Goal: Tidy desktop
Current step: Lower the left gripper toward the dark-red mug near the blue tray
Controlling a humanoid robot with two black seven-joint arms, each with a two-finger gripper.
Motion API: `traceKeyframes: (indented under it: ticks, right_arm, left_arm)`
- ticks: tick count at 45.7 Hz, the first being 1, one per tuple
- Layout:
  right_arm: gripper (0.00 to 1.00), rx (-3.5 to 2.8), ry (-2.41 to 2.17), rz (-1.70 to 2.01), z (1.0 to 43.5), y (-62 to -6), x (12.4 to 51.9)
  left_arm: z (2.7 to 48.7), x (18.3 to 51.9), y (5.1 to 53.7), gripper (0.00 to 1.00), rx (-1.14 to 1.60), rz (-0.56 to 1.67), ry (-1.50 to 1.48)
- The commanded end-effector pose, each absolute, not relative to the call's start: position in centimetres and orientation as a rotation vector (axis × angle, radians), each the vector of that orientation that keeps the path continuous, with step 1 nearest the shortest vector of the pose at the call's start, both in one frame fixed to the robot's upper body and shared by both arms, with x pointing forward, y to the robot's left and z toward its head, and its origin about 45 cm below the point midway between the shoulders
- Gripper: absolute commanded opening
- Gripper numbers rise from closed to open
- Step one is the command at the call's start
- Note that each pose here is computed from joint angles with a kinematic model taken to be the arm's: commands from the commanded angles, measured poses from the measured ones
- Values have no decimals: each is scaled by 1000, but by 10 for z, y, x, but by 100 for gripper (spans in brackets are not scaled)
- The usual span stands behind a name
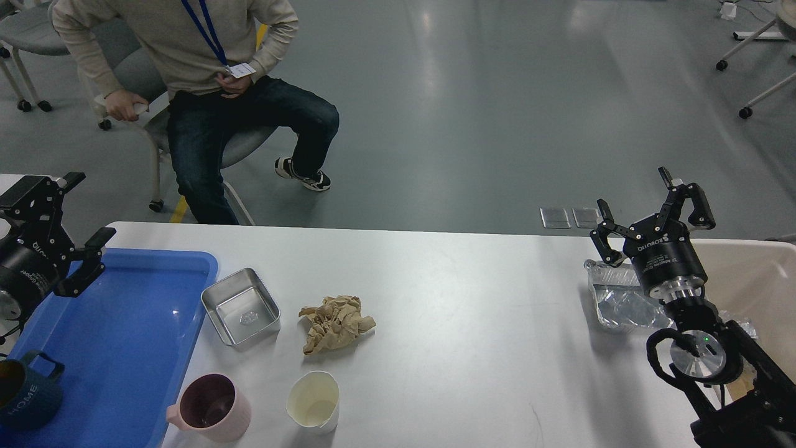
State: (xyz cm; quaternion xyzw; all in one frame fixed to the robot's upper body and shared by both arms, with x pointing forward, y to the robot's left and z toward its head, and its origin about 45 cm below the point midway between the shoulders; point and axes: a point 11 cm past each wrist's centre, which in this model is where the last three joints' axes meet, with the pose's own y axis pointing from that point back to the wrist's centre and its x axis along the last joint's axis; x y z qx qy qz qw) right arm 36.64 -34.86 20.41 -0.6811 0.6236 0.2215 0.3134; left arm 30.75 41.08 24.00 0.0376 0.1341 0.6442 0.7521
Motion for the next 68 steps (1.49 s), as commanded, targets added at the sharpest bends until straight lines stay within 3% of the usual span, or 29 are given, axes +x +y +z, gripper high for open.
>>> traceKeyframes:
  ticks: [1, 20, 37, 49, 68]
  right_arm:
    - [100, -1797, 1648, 590, 202, -349, 365]
    - [100, -1834, 1693, 535, 212, -368, 365]
    - [100, -1882, 1704, 548, 206, -365, 362]
    - [100, -1882, 1703, 549, 206, -365, 362]
    - [100, -1887, 1707, 538, 208, -366, 362]
  left_arm:
    - [240, 300, 424, 96, 252, 1380, 252]
    - [220, 261, 407, 96, 680, 1119, 86]
    - [258, 258, 414, 96, 927, 943, -227]
    - [260, 255, 416, 96, 958, 894, -225]
    - [221, 233, 399, 96, 943, 792, -92]
